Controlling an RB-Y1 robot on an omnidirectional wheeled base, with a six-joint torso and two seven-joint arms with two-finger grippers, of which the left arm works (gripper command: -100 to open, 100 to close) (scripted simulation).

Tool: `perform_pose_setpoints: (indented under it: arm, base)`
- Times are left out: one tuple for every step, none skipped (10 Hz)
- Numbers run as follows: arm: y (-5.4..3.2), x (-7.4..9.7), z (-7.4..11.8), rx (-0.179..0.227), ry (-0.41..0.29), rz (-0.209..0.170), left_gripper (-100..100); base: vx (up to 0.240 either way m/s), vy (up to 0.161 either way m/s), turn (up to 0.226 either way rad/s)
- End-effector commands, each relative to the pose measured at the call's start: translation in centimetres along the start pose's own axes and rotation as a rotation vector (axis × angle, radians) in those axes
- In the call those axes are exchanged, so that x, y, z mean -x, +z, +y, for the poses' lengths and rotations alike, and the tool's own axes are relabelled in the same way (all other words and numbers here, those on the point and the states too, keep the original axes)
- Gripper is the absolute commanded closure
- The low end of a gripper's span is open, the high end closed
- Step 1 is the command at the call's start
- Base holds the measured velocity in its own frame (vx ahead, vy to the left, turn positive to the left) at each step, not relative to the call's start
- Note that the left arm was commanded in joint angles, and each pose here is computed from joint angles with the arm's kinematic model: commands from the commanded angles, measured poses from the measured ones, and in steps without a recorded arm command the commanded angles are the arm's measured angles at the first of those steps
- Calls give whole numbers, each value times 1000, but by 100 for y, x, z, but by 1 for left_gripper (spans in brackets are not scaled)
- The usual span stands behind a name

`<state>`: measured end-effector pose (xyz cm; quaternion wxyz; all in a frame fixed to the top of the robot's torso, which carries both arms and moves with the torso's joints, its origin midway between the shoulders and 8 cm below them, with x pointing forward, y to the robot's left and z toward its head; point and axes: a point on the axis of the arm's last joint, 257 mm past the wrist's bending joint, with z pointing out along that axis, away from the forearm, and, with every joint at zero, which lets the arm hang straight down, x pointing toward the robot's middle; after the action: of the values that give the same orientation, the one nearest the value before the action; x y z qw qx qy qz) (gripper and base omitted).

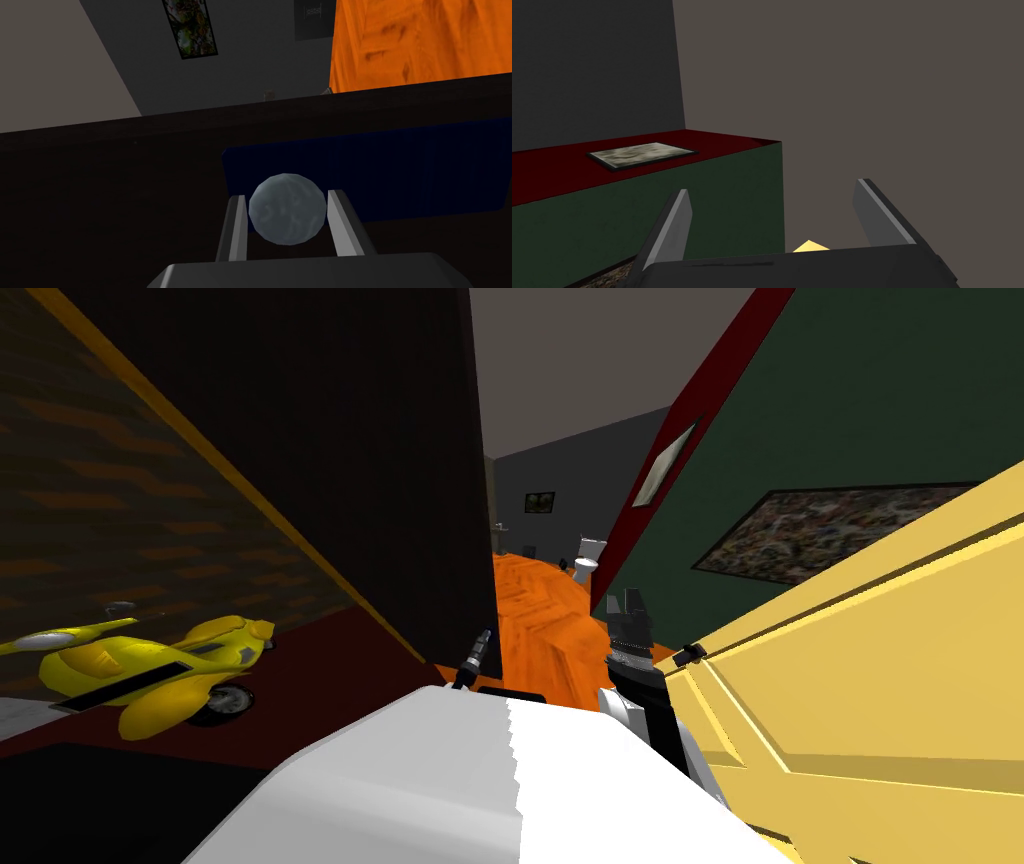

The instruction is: Push the door open

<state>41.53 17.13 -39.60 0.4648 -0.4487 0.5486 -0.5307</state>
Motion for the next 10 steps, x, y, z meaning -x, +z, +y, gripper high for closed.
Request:
perform_pose_setpoints:
  arm:
    - [43,209,-5,-5,13,-33,100]
    - [45,249,-5,-4,15,-41,100]
    - [49,331,-5,-4,19,-57,100]
    - [51,373,-6,-3,20,-65,100]
    - [55,457,-7,-3,23,-83,100]
    - [58,541,-9,-2,26,-101,100]
    - [72,474,-1,0,17,-93,-100]
    - [72,474,-1,0,17,-93,-100]
    - [72,475,-5,0,12,-96,-100]
    - [75,464,-12,0,2,-101,-100]
  base:
    - [152,-27,34]
    - [181,-48,49]
    - [175,-65,47]
    - [136,-61,64]
    - [127,-76,96]
    - [150,-102,114]
    - [-57,-118,118]
    - [-180,-61,34]
    - [-201,-14,14]
    - [-242,-69,68]
